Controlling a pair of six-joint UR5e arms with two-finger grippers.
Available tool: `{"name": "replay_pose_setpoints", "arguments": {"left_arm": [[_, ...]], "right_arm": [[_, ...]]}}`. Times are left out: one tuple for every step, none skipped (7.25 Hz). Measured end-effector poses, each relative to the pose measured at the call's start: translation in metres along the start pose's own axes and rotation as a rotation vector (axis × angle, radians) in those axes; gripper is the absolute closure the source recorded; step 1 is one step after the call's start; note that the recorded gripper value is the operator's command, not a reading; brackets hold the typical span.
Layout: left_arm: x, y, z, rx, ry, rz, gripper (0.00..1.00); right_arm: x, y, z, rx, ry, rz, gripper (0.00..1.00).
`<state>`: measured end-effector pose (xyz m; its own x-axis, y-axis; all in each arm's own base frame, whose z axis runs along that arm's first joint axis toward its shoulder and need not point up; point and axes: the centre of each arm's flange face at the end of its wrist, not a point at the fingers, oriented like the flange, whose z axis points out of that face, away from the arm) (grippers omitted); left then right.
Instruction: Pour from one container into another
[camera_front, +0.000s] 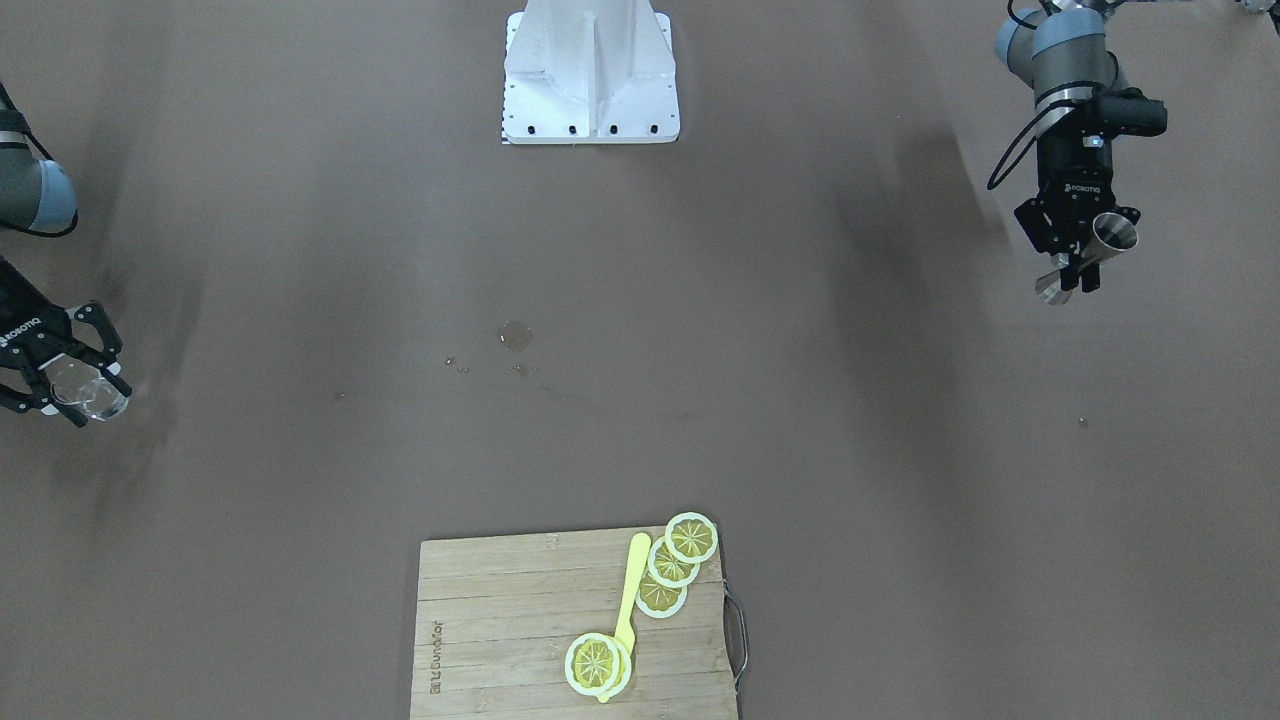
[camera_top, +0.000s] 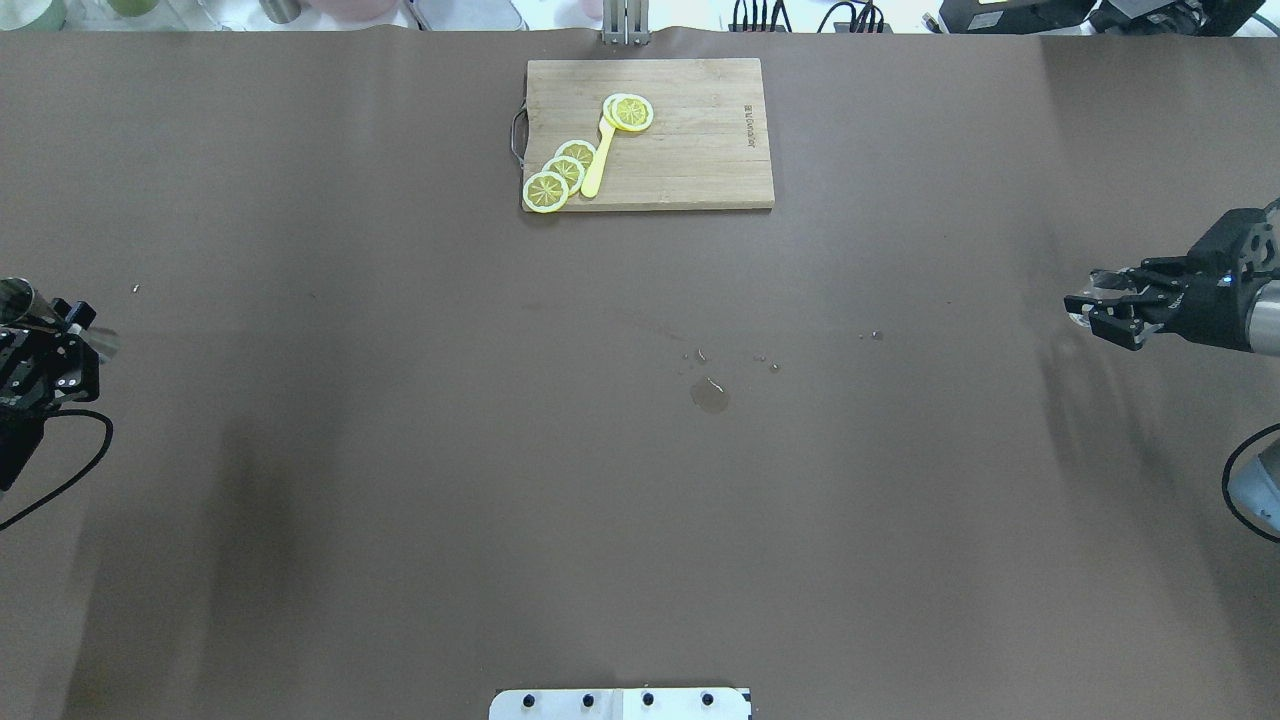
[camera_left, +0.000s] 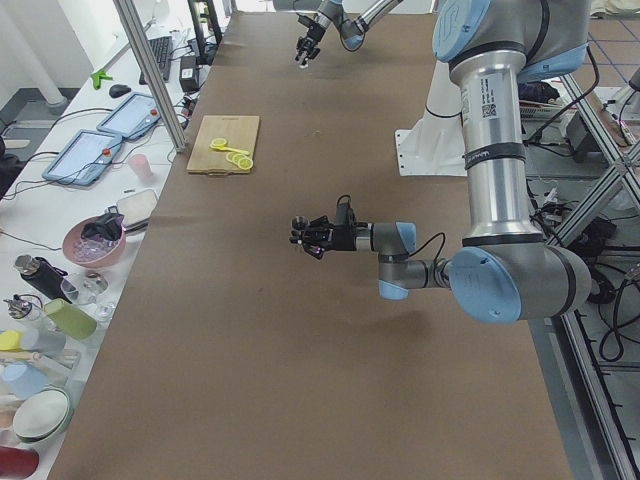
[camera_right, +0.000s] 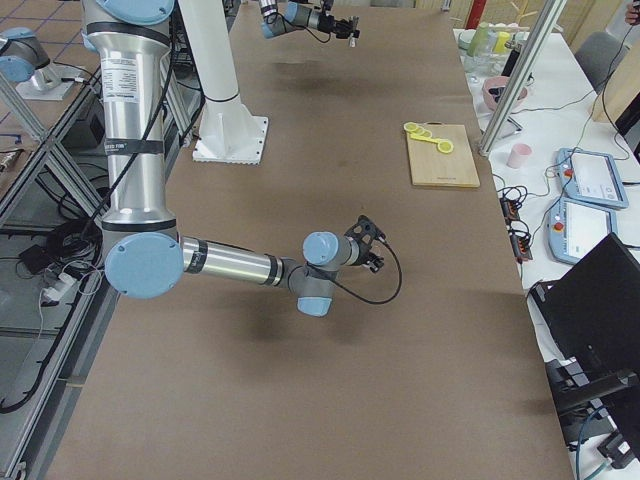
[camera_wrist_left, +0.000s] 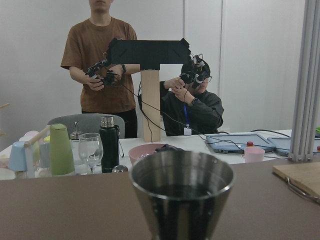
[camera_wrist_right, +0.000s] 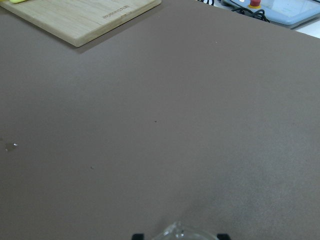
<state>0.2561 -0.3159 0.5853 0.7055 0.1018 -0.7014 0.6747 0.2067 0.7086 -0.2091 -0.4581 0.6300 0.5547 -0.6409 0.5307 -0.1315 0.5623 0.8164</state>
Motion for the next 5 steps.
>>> {"name": "replay_pose_setpoints", "arguments": {"left_arm": [[-0.015, 0.014, -0.001, 0.002, -0.03, -0.009, 1.0], [-0.028, 0.027, -0.003, 0.008, -0.058, -0.01, 1.0], [-0.041, 0.039, -0.005, 0.01, -0.08, 0.003, 1.0], [-0.048, 0.049, -0.006, 0.004, -0.097, 0.006, 1.0], [-0.052, 0.055, -0.006, -0.004, -0.109, 0.004, 1.0]], "right_arm": [[-0.005, 0.002, 0.006, -0.003, -0.002, -0.004, 1.0], [-0.009, 0.003, 0.01, -0.005, -0.005, -0.006, 1.0], [-0.012, 0.006, 0.013, -0.01, -0.008, -0.008, 1.0], [-0.014, 0.007, 0.015, -0.013, -0.011, -0.009, 1.0], [-0.015, 0.008, 0.016, -0.015, -0.013, -0.01, 1.0]]}}
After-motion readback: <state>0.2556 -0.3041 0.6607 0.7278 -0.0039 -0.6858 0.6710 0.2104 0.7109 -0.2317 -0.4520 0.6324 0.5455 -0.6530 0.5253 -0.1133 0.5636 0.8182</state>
